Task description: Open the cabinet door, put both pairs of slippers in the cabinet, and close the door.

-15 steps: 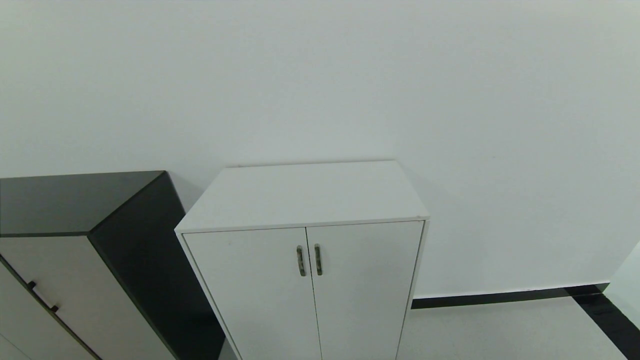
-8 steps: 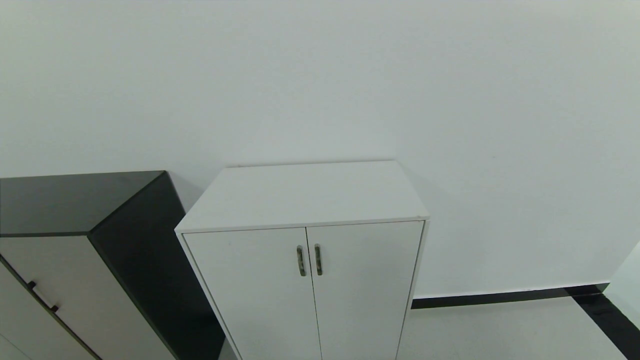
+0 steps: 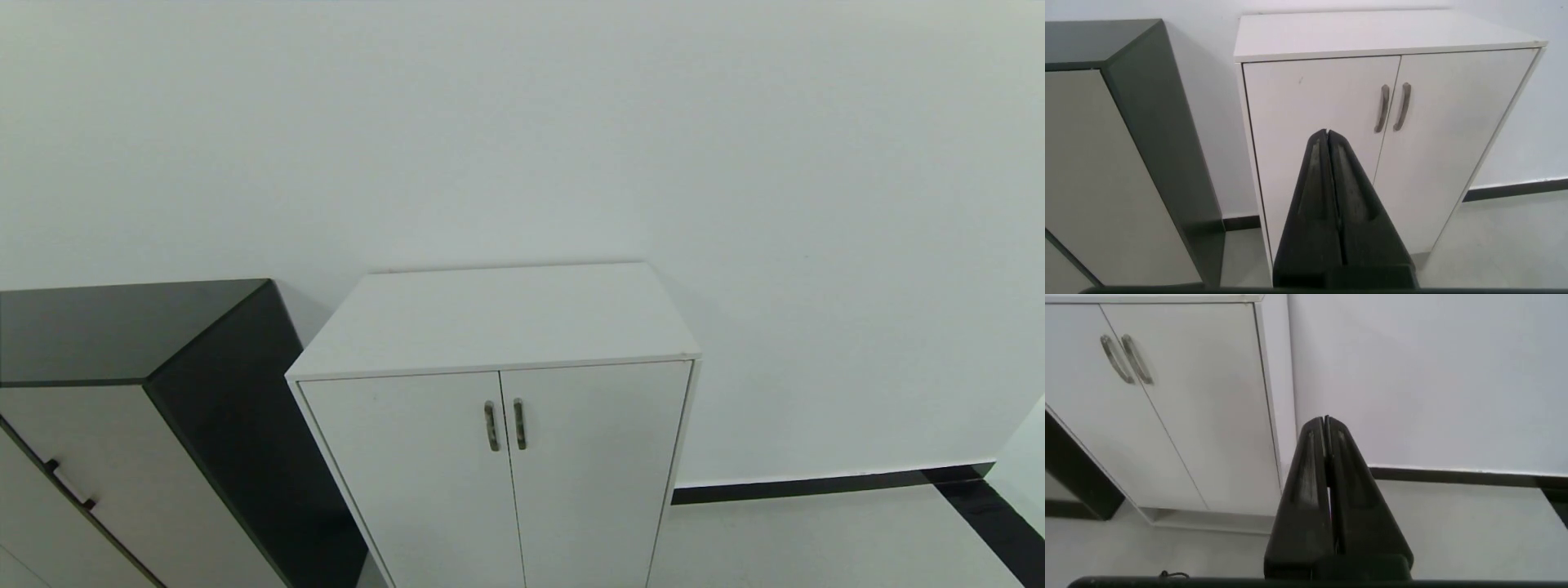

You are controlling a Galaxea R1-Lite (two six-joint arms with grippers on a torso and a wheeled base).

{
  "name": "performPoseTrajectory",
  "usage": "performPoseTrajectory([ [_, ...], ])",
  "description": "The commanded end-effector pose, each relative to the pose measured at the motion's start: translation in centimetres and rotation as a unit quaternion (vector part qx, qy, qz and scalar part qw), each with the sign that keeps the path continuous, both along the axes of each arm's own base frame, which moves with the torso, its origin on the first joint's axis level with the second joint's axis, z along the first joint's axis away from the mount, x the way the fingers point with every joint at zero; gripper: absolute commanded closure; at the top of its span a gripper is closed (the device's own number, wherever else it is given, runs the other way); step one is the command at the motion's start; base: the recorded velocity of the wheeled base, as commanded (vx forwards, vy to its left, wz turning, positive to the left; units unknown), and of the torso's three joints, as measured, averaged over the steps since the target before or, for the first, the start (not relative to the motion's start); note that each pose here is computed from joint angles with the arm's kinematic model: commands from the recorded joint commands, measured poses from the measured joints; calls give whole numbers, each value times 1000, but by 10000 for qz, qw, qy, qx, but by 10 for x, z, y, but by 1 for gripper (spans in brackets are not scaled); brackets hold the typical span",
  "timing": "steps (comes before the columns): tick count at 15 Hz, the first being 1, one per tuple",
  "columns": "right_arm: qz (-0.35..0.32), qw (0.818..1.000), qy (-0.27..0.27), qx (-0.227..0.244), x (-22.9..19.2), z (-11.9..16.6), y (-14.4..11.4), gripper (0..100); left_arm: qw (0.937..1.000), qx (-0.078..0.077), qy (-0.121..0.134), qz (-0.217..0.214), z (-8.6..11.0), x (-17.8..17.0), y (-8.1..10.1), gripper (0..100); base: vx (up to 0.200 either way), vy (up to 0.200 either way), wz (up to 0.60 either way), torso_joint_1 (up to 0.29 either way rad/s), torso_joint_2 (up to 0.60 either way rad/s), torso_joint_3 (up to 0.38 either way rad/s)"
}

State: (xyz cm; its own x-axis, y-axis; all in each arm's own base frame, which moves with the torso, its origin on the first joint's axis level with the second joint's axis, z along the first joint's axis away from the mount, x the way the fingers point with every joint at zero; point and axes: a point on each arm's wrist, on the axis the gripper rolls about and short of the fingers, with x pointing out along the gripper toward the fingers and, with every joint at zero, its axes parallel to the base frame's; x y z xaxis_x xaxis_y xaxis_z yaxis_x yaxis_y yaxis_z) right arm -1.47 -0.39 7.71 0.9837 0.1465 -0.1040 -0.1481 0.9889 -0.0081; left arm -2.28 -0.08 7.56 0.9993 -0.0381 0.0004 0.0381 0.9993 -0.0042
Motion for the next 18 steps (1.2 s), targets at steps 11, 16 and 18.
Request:
performPoseTrajectory([
  [11,-998,9938,-496,40,-8,-2,3,100,10000,14,2,-1,0,0,0,100,0,0,0,0,0,0],
  [16,-992,9938,-495,71,-8,-2,3,100,10000,29,-7,-9,0,0,0,100,0,0,0,0,0,0],
  [18,-992,9938,-495,71,-8,-2,3,100,10000,29,-7,-1,0,0,0,100,0,0,0,0,0,0],
])
